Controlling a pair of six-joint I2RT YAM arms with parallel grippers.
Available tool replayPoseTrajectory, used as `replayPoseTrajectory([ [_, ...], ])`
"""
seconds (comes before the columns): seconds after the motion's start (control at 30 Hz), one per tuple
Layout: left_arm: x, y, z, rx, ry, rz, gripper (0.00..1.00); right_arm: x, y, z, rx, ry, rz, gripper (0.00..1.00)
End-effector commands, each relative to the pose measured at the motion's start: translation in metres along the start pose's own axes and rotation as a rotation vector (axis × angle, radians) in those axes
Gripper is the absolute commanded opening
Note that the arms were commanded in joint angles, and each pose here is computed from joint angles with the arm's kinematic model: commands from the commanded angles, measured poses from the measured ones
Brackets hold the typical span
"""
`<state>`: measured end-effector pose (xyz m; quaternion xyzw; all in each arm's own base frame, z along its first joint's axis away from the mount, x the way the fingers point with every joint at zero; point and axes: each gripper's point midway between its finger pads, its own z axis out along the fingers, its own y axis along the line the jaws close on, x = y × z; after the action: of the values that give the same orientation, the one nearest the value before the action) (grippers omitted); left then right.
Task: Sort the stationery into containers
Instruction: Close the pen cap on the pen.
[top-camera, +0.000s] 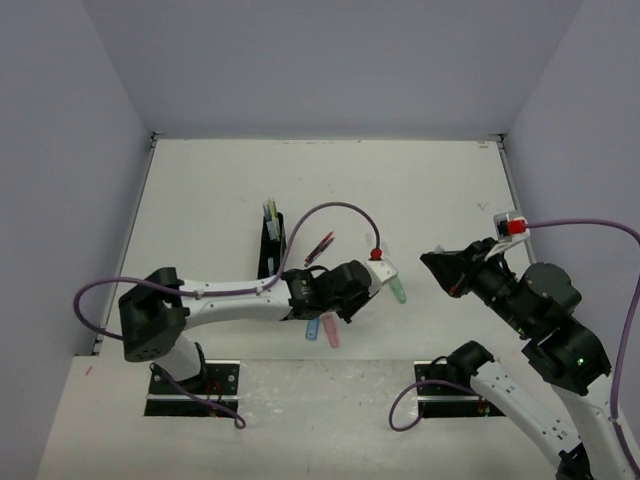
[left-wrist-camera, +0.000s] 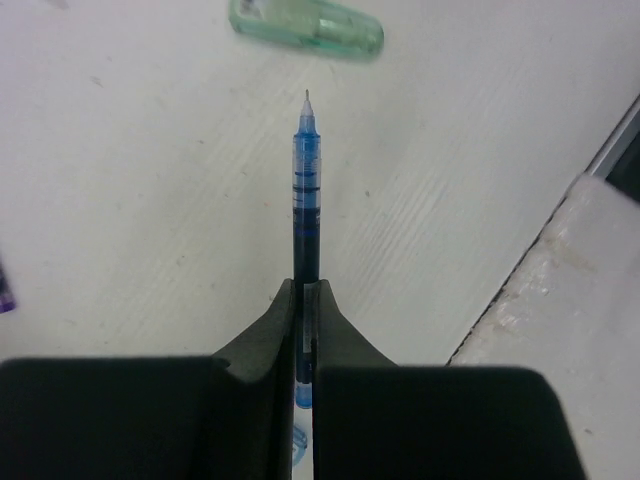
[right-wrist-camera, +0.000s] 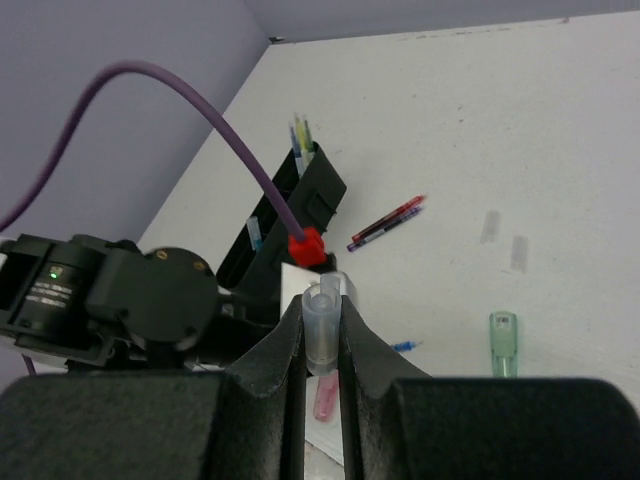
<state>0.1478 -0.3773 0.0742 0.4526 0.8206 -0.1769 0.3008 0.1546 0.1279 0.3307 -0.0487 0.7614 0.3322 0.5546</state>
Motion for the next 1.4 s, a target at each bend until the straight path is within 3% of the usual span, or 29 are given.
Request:
replayPoseTrajectory([
  [0.0, -0.061, 0.016, -0.049, -0.059, -0.217, -0.163, 0.00, -0.026, 0.023, 0.001, -0.091, -0.059, -0.032, 0.00],
  [0.2, -0.099, 0.019, -0.113, 0.006, -0.495, -0.341, 0.00, -0.026, 0.082, 0.003, -0.423, -0.009, -0.059, 0.00],
  [0.3, -0.116, 0.016, -0.163, 0.138, -0.767, -0.450, 0.00, -0.036, 0.112, -0.007, -0.605, -0.056, -0.065, 0.00],
  [0.43, -0.114, 0.017, -0.200, 0.259, -0.988, -0.522, 0.00, -0.043, 0.127, -0.003, -0.696, -0.072, -0.052, 0.00],
  [0.7, -0.113, -0.002, -0.245, 0.465, -1.215, -0.439, 0.00, -0.054, 0.152, 0.015, -0.842, -0.050, -0.003, 0.00],
  [0.93, -0.116, -0.021, -0.259, 0.564, -1.265, -0.333, 0.00, -0.048, 0.155, 0.026, -0.869, -0.015, 0.025, 0.00],
  [1.37, -0.131, -0.039, -0.246, 0.613, -1.212, -0.277, 0.00, -0.028, 0.156, 0.037, -0.874, 0.043, 0.029, 0.00],
])
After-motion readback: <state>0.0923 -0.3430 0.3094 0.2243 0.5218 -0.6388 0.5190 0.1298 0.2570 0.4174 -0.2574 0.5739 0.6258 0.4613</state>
